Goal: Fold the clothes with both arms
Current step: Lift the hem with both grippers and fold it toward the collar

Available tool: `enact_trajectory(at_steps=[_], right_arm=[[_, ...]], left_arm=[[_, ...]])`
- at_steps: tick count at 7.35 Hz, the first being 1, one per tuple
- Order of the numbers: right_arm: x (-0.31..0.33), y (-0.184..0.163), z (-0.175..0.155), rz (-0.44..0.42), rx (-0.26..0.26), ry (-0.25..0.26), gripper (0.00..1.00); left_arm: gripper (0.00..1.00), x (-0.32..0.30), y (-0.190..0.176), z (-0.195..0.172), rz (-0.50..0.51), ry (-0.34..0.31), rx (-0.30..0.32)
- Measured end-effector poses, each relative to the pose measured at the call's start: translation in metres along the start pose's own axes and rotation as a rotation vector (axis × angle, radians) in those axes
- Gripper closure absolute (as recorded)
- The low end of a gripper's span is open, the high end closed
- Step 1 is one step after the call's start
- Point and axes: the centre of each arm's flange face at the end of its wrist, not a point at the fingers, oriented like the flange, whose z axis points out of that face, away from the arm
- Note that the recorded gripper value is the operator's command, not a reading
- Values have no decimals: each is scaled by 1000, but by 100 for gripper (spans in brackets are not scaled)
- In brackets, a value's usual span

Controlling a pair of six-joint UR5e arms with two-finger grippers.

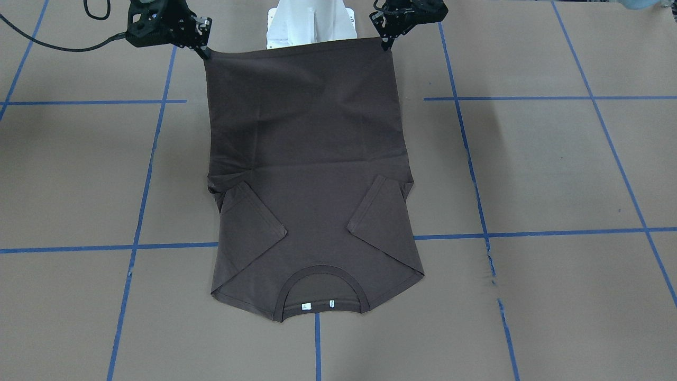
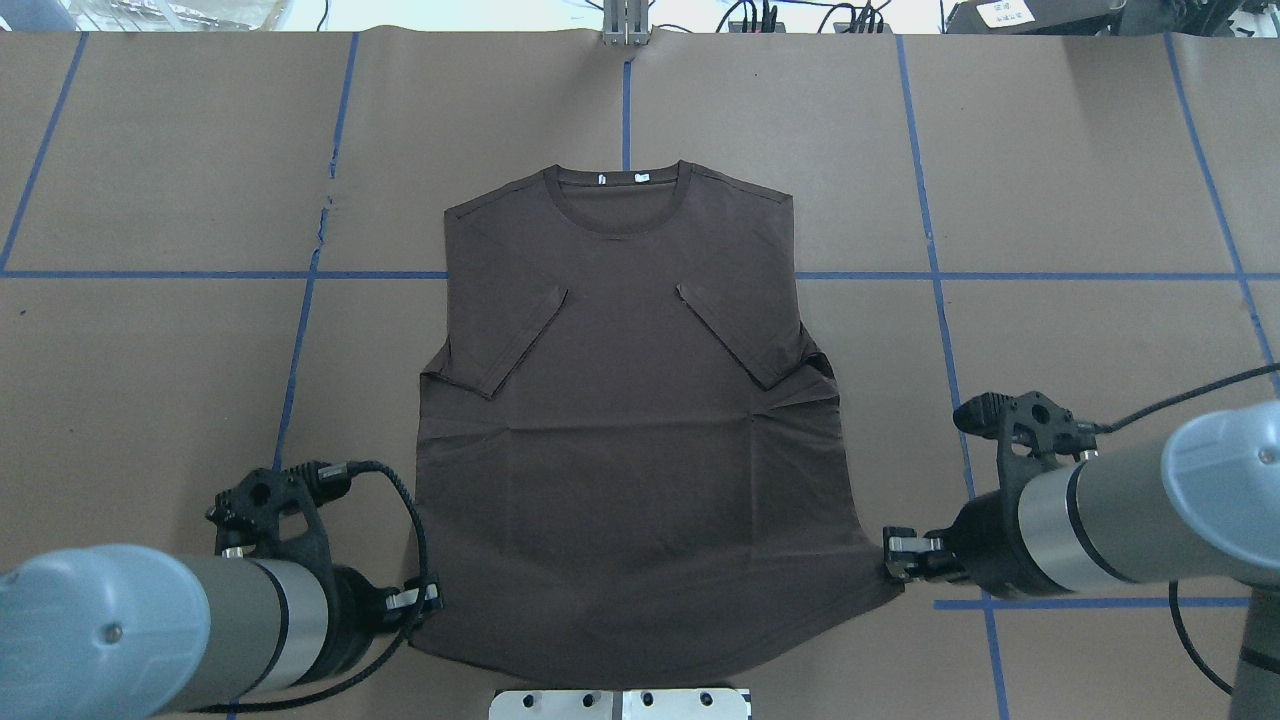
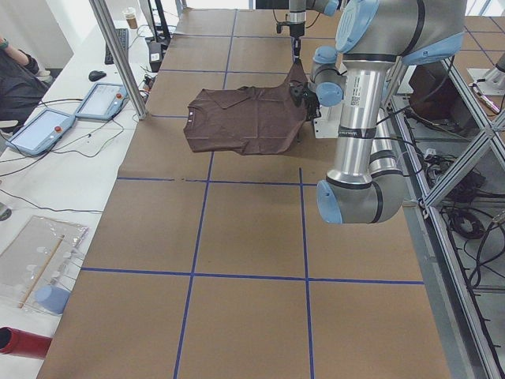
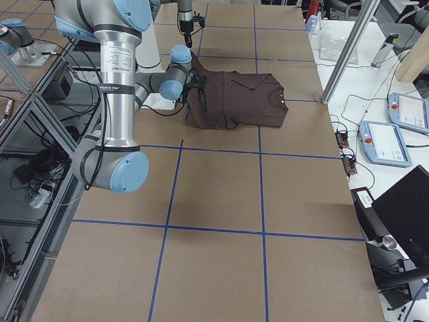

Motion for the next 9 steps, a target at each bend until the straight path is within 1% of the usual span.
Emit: enact_trajectory(at_steps=[1,2,4,5,6,8,9], right_arm=[[-12,-33,3,1,53,-17,100],[-25,-72,6,11,109,-25,100],[-38,-157,1,5,226,-12,100],[-45,-196,2,11,264,5,100],[-48,-228,7,21,286,29,100],[-56,-283,19,36,308,75,100],[-60,-306,26,48,309,94,100]], left_arm=[[100,10,-31,-4,8,13,44],[100,17,-68,-3,13,4,88],[100,21,-136,14,20,-52,173],[100,29,-167,27,23,-79,207],[100,38,-194,36,24,-89,234],[100,49,-257,49,12,-49,303],[100,49,-288,62,18,-45,329]])
